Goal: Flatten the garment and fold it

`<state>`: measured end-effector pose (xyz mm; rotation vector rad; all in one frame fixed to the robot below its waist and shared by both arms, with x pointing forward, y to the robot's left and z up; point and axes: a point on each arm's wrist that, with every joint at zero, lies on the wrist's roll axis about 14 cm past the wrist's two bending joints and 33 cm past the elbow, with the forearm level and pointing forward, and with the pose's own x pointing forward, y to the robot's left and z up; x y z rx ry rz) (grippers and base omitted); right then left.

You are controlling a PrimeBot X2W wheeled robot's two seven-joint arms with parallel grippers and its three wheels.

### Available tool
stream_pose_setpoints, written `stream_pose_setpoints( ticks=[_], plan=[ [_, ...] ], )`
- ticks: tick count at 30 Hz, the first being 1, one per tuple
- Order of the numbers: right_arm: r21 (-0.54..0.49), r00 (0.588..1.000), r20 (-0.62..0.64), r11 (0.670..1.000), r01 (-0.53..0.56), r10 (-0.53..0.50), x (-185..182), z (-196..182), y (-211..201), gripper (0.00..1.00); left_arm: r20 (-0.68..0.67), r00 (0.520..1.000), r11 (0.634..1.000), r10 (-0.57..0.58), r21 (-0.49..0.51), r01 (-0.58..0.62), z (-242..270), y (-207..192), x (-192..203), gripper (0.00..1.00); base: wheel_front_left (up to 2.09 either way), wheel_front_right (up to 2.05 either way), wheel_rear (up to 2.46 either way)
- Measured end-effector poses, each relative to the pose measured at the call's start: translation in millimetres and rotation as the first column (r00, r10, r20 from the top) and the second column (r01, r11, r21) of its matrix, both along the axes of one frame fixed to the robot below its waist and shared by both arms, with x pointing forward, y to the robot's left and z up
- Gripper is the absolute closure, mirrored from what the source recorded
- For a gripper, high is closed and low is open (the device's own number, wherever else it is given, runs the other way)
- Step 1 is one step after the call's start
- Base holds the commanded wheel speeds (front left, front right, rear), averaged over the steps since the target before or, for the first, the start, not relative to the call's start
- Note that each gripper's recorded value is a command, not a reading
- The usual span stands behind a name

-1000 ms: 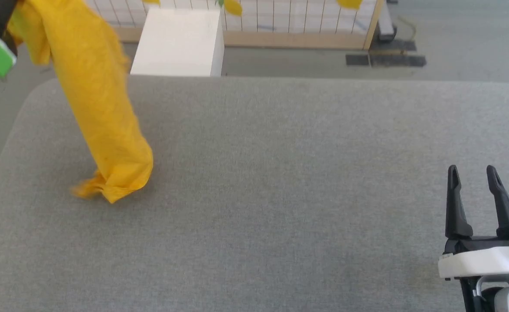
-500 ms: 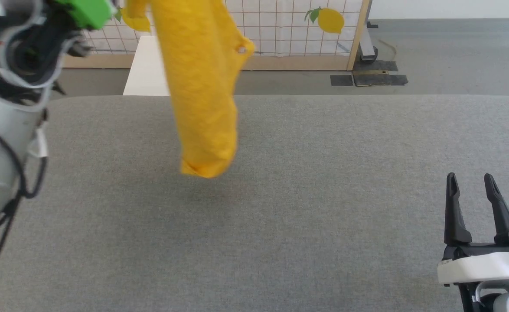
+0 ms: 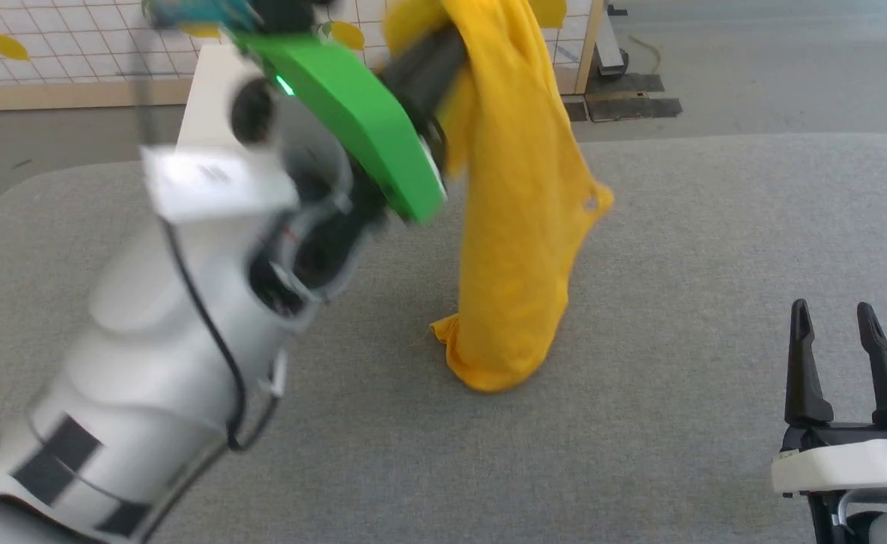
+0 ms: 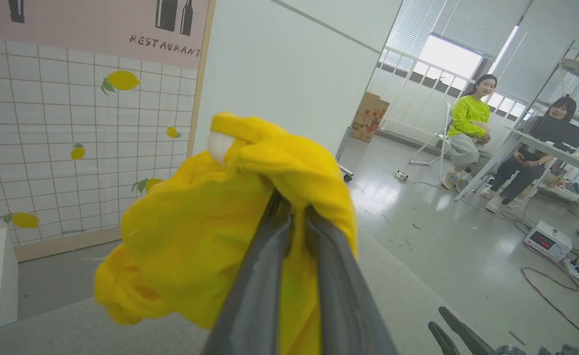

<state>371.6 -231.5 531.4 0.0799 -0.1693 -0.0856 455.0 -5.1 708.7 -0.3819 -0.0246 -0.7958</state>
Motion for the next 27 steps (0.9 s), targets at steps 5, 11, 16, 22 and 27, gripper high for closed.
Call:
stream_pose_setpoints(
  ticks=[5, 11, 16, 22, 27],
  plan=[
    [0.005, 1.0, -0.007, 1.0, 0.01, -0.01, -0.7, -2.3, -3.4, 0.0, -0.131, 0.991, 0.989, -0.007, 0.147, 0.026, -95.4, -19.3, -11.6, 1.0, 0.0, 0.0, 0.0],
    [0.006, 1.0, -0.011, 1.0, 0.022, -0.022, -2.1, -3.5, -7.1, 0.0, -0.396, 0.914, 0.907, 0.085, 0.411, 0.094, -235.9, -5.6, -38.4, 1.0, 0.0, 0.0, 0.0],
    [0.011, 0.999, -0.024, 0.999, 0.041, -0.041, -3.6, -8.0, -13.0, 0.0, -0.525, 0.84, 0.877, 0.139, 0.459, 0.142, -287.8, 3.0, -52.7, 1.0, 0.0, 0.0, 0.0],
    [0.009, 0.998, -0.036, 0.998, 0.056, -0.056, -3.2, -11.6, -18.1, 0.0, -0.54, 0.83, 0.9, 0.136, 0.418, 0.125, -291.8, 2.3, -46.7, 0.0, 0.0, 0.0, 0.0],
    [0.011, 0.999, -0.025, 0.999, 0.048, -0.048, -1.3, -8.5, -15.6, 0.0, -0.465, 0.88, 0.94, 0.099, 0.334, 0.07, -255.7, 0.1, -33.6, 0.0, 0.0, 0.0, 0.0]
  ],
)
